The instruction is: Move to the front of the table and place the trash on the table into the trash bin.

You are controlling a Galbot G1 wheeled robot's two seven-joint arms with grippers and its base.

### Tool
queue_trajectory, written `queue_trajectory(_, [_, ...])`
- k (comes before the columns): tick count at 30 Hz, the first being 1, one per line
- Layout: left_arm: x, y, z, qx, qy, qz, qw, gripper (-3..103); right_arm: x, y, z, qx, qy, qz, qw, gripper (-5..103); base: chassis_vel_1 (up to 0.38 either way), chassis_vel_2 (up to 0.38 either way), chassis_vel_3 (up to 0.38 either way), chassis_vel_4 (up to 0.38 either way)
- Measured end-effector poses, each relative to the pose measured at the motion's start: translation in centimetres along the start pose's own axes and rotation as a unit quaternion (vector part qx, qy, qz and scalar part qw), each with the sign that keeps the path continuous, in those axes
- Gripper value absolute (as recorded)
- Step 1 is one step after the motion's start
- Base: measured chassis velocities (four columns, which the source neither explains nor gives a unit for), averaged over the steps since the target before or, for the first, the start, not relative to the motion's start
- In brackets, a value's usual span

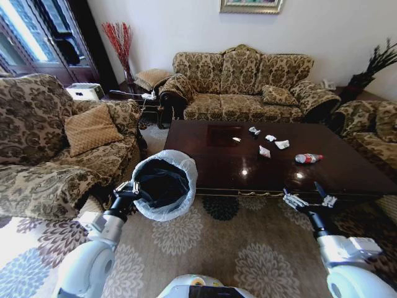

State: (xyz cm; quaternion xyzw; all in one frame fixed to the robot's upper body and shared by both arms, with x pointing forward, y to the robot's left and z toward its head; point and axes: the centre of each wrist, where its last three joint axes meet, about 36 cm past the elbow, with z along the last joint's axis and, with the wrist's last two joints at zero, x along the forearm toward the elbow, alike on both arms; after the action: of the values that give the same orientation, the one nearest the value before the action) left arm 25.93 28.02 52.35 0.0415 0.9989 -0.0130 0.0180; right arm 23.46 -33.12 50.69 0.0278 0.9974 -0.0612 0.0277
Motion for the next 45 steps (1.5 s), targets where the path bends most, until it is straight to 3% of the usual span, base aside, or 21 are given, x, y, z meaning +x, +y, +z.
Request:
queue_trajectory(16, [-0.1,0.3,0.6,-0.005,0.004,0.006,1.0,2,0.0,0.5,0.1,0.005,0.02,-0.006,1.0,100,-0.133,0.077,0.127,-0.083])
queue_trajectory(26, [0.0,0.3,0.8,-0.008,0.004,0.011,0.9999,2,-0.1,0.6,0.4,0.004,0.024,-0.005,1.0,100,-0.128,-0.207,0.138,0.181])
queue_trajectory(45, [0.8,-0.1,0.9,-0.017,-0.003,0.019,0.9997,2,0.4,0.5,1.0,-0.003,0.02,-0.004,1.0,100,-0.375,-0.275,0.371,0.265])
